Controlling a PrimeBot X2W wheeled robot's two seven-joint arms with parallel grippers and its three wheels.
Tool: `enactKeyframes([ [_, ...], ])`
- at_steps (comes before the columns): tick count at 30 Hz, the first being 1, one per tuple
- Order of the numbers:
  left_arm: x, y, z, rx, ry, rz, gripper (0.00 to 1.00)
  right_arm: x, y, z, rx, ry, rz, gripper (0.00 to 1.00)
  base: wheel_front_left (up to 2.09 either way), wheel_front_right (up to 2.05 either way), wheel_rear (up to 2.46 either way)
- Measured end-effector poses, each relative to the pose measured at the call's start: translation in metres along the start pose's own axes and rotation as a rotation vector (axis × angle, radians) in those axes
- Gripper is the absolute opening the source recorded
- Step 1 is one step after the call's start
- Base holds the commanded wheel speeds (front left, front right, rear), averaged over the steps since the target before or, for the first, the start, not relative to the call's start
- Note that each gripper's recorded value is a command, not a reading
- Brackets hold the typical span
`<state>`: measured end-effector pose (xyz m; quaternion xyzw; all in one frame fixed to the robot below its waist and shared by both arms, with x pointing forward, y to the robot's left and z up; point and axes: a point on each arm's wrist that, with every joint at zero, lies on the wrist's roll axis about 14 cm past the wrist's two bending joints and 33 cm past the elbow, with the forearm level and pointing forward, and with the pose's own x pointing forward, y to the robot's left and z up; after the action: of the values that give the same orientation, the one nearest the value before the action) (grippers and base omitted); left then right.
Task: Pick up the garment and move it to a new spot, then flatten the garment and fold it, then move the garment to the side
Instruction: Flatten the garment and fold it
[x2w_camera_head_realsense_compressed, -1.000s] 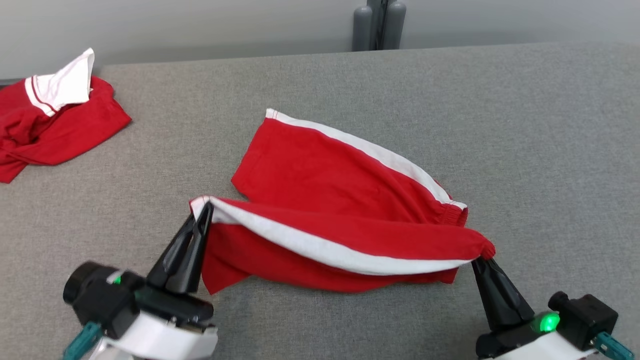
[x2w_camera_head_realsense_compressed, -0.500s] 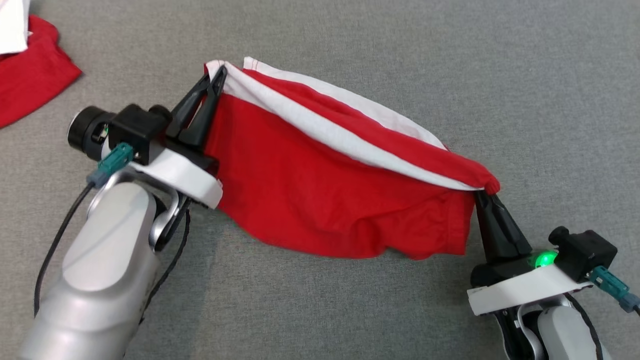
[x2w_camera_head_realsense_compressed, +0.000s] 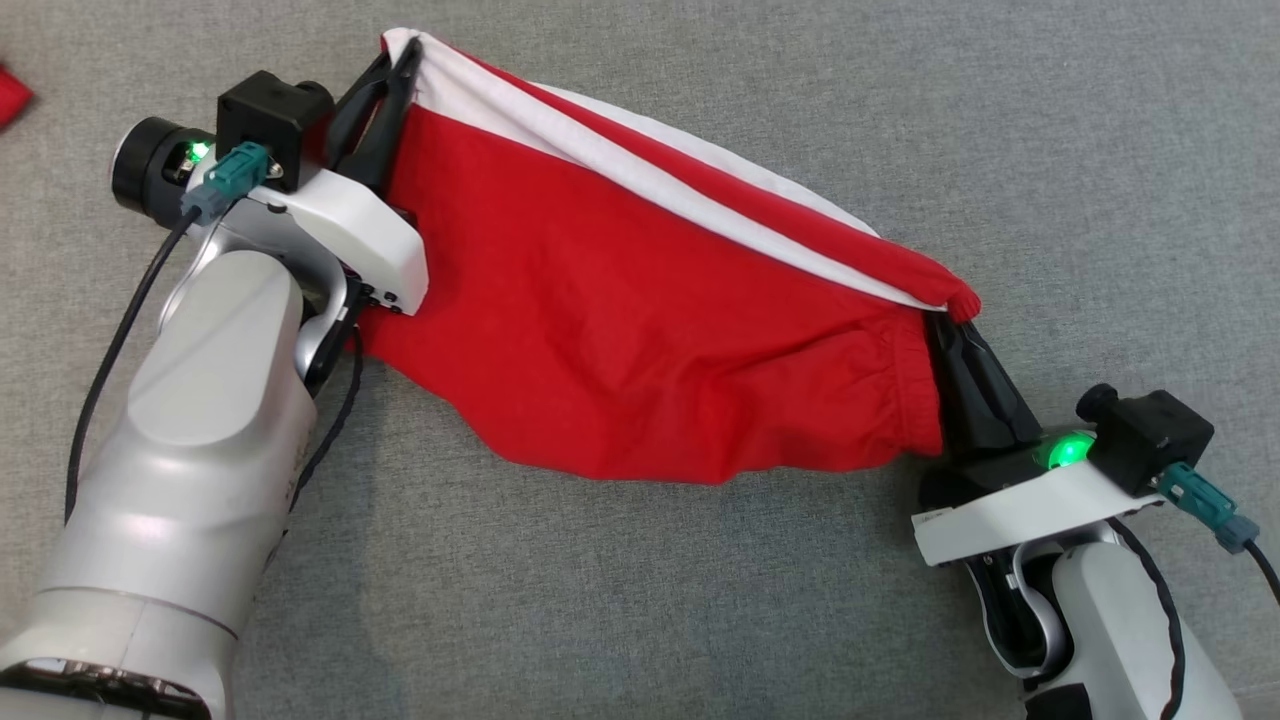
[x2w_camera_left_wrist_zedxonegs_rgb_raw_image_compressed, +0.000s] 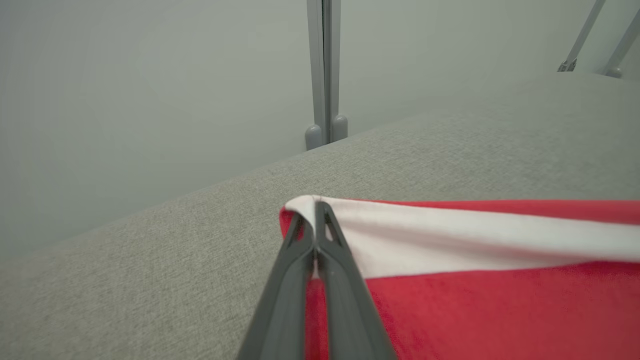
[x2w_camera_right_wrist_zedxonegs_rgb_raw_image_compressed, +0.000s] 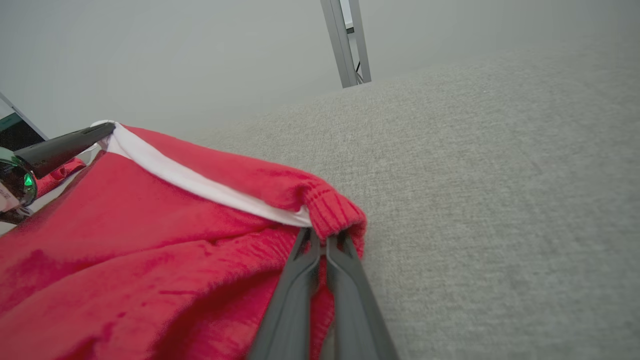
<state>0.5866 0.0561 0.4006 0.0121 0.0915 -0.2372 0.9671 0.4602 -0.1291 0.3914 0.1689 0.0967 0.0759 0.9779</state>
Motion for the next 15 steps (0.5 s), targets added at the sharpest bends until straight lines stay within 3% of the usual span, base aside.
enactKeyframes([
  [7,0.005,0.006,-0.013,-0.002,0.063,0.021,0.0,0.007,-0.001,0.002,-0.007,-0.004,0.001,0.0,0.0,0.0,0.0],
  [8,0.005,0.006,-0.013,-0.002,0.066,0.023,0.0,0.007,-0.002,0.002,-0.008,-0.006,0.0,0.28,0.0,0.0,0.0],
  [9,0.005,0.006,-0.013,-0.002,0.068,0.025,0.08,0.007,-0.002,0.003,-0.008,-0.008,0.0,0.45,0.0,0.0,0.0],
  [10,0.004,0.007,-0.013,-0.002,0.072,0.028,0.36,0.007,-0.002,0.004,-0.008,-0.011,-0.001,0.78,0.0,0.0,0.0],
  [11,0.003,0.007,-0.014,-0.001,0.08,0.03,0.68,0.007,-0.001,0.005,-0.008,-0.014,-0.001,1.0,0.0,0.0,0.0],
  [12,0.001,0.006,-0.017,-0.002,0.094,0.03,1.0,0.006,-0.001,0.006,-0.008,-0.015,-0.001,1.0,0.0,0.0,0.0],
  [15,-0.001,-0.002,-0.02,-0.001,0.115,0.019,1.0,0.005,-0.002,0.009,-0.017,-0.021,-0.006,1.0,0.0,0.0,0.0],
])
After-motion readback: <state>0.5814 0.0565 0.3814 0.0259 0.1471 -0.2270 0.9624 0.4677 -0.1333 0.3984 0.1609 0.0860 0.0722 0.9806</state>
